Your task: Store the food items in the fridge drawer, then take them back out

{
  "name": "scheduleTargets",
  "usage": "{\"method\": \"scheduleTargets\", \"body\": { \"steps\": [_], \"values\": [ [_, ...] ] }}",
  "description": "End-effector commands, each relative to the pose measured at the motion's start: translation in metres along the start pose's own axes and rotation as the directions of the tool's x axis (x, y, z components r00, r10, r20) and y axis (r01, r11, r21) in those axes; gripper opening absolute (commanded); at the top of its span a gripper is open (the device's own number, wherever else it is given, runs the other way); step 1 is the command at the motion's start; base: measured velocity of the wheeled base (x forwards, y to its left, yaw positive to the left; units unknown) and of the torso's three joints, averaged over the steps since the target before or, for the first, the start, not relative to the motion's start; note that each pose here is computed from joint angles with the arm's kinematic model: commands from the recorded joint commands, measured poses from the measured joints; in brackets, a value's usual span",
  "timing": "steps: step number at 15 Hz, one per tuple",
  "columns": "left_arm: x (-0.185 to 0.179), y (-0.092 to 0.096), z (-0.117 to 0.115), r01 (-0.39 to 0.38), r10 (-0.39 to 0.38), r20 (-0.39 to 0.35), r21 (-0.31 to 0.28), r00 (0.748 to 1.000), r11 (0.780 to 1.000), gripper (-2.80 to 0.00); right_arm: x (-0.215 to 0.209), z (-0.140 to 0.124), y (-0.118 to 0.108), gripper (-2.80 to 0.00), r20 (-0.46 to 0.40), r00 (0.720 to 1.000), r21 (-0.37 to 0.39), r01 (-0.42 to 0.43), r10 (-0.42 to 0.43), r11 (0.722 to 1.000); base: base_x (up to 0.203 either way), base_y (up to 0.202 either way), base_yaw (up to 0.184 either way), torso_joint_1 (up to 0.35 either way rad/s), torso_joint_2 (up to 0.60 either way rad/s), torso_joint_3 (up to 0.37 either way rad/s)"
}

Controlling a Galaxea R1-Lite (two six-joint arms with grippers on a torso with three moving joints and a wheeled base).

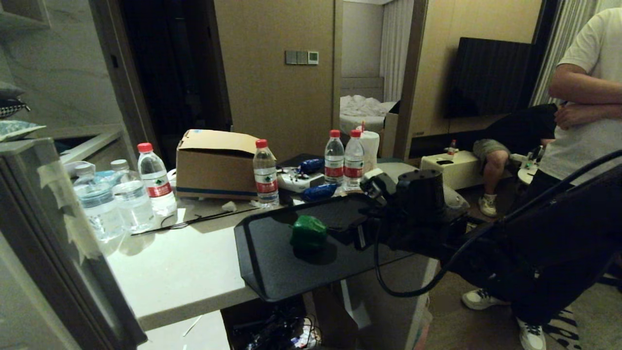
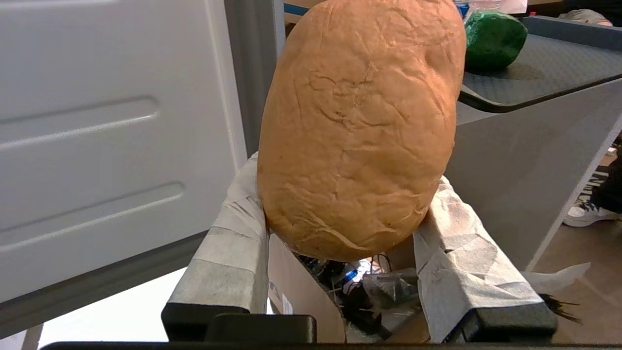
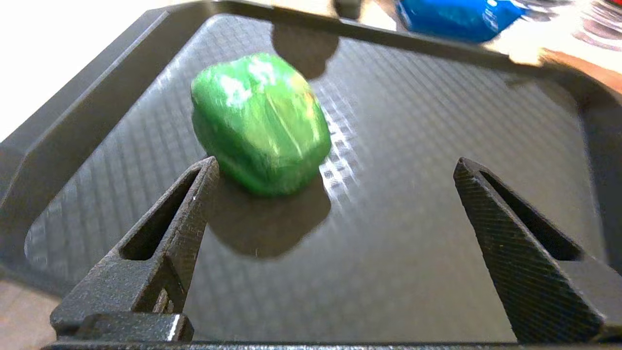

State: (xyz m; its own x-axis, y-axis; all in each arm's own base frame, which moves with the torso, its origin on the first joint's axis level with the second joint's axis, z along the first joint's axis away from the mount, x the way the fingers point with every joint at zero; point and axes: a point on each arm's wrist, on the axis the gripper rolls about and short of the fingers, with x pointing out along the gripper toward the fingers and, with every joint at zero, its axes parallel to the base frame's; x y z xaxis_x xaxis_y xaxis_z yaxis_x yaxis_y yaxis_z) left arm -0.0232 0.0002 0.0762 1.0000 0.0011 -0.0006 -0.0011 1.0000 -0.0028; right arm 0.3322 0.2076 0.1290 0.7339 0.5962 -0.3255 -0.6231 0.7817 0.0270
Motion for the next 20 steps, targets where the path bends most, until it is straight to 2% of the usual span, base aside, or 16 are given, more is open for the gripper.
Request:
{"method": "scheduleTargets", "body": {
  "steps": [1,6,15,20],
  "values": [
    [0.0,0.0,0.0,0.0,0.0,-0.001,0.0,1.0,1.0,-2.8,0.015,-0.004,-0.005,0.0,0.0,1.0,-0.001,-0.026,0.026,1.0,0.0,0.0,0.0,0.0,0.0,0.0],
    [0.0,0.0,0.0,0.0,0.0,-0.001,0.0,1.0,1.0,-2.8,0.031,-0.002,-0.011,0.0,0.022,0.993,-0.031,-0.113,0.114,0.993,0.0,0.0,0.0,0.0,0.0,0.0],
    [0.0,0.0,0.0,0.0,0.0,-0.001,0.0,1.0,1.0,-2.8,0.074,-0.009,-0.014,0.0,0.045,0.992,-0.033,-0.119,0.121,0.992,0.0,0.0,0.0,0.0,0.0,0.0],
    [0.0,0.0,0.0,0.0,0.0,-0.001,0.0,1.0,1.0,-2.8,0.077,-0.005,-0.012,0.0,0.059,0.99,-0.04,-0.124,0.127,0.991,0.0,0.0,0.0,0.0,0.0,0.0]
  ]
}}
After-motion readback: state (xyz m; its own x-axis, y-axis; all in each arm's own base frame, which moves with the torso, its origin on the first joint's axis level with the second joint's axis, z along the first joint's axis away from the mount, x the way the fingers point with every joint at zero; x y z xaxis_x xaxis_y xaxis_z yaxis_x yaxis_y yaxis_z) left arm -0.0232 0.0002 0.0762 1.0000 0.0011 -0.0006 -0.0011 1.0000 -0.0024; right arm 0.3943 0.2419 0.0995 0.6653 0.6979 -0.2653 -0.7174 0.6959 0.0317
